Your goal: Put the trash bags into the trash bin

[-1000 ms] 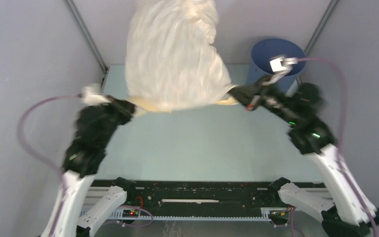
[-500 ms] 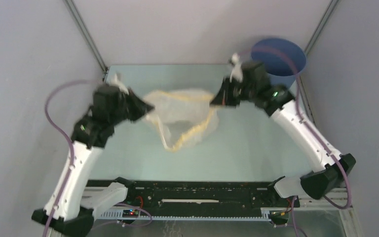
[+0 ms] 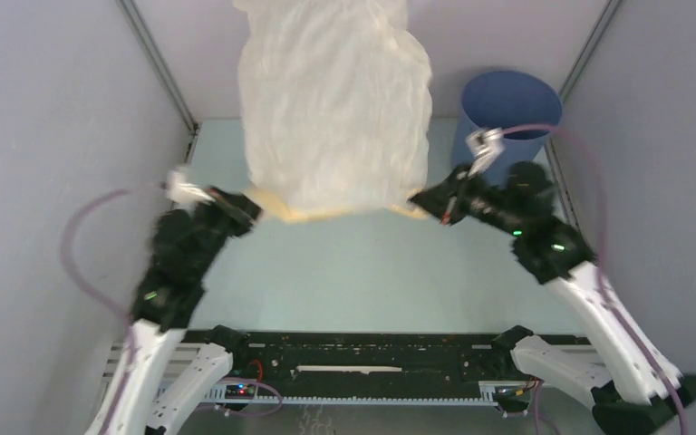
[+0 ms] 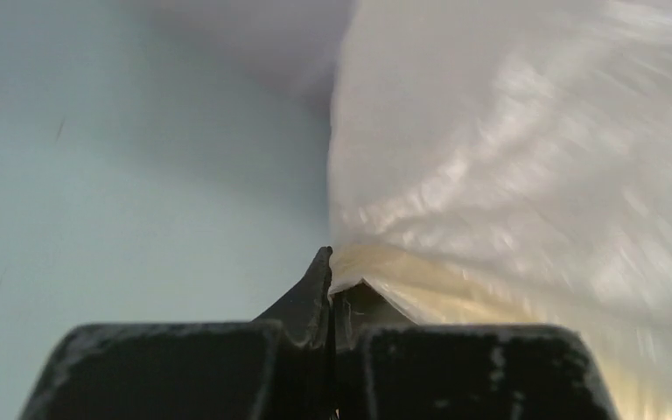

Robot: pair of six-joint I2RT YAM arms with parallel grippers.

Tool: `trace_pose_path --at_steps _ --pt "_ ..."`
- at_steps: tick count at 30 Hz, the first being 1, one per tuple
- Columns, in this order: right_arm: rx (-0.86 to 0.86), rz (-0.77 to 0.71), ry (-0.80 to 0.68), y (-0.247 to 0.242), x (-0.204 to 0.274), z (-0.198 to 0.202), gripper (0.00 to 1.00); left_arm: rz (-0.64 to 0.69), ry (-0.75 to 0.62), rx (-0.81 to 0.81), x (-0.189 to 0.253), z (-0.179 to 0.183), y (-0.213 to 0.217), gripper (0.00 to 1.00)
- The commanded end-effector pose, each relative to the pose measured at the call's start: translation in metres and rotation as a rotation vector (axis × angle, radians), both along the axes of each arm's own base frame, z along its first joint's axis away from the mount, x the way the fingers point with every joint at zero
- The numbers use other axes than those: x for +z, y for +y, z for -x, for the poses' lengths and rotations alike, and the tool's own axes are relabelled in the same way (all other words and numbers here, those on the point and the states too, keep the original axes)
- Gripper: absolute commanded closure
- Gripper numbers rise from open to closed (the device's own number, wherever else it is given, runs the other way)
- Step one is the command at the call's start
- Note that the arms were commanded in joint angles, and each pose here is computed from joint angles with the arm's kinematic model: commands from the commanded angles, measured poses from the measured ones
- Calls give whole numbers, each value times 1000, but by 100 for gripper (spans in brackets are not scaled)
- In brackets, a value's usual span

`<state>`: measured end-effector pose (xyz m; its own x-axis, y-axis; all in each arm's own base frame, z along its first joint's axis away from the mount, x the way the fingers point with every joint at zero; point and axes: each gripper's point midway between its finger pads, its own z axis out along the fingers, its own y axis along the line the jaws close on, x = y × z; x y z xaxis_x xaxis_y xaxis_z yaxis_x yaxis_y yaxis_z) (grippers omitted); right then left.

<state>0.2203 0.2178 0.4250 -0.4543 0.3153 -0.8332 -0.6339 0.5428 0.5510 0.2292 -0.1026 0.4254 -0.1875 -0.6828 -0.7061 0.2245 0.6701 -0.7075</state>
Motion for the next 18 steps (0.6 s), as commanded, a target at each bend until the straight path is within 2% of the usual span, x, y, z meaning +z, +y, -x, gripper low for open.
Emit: trace_pose_path --at_steps 1,2,4,7,10,12,14,16,18 --pt "59 261 460 30 -214 10 100 -22 692 -113 -280 7 -31 100" --pt "79 316 432 35 -224 22 100 -8 752 -139 -303 19 -34 100" --pt "106 358 356 44 -220 35 100 -4 738 -156 -305 26 -35 100" --pt "36 353 281 40 -194 11 100 -71 566 -93 -250 0 -23 100" --pt "-34 328 292 39 -159 -43 100 -180 393 -30 -165 -43 -15 100" --pt "-75 323 262 41 -109 -79 100 -249 336 4 -105 -72 -9 100" --pt "-107 316 195 42 -45 -99 100 -270 249 6 -28 -90 -10 100" --pt "-95 274 68 43 29 -95 100 -241 94 18 58 -89 -10 100" --pt "-71 225 -90 43 91 -74 100 -167 -56 37 119 -69 -4 100"
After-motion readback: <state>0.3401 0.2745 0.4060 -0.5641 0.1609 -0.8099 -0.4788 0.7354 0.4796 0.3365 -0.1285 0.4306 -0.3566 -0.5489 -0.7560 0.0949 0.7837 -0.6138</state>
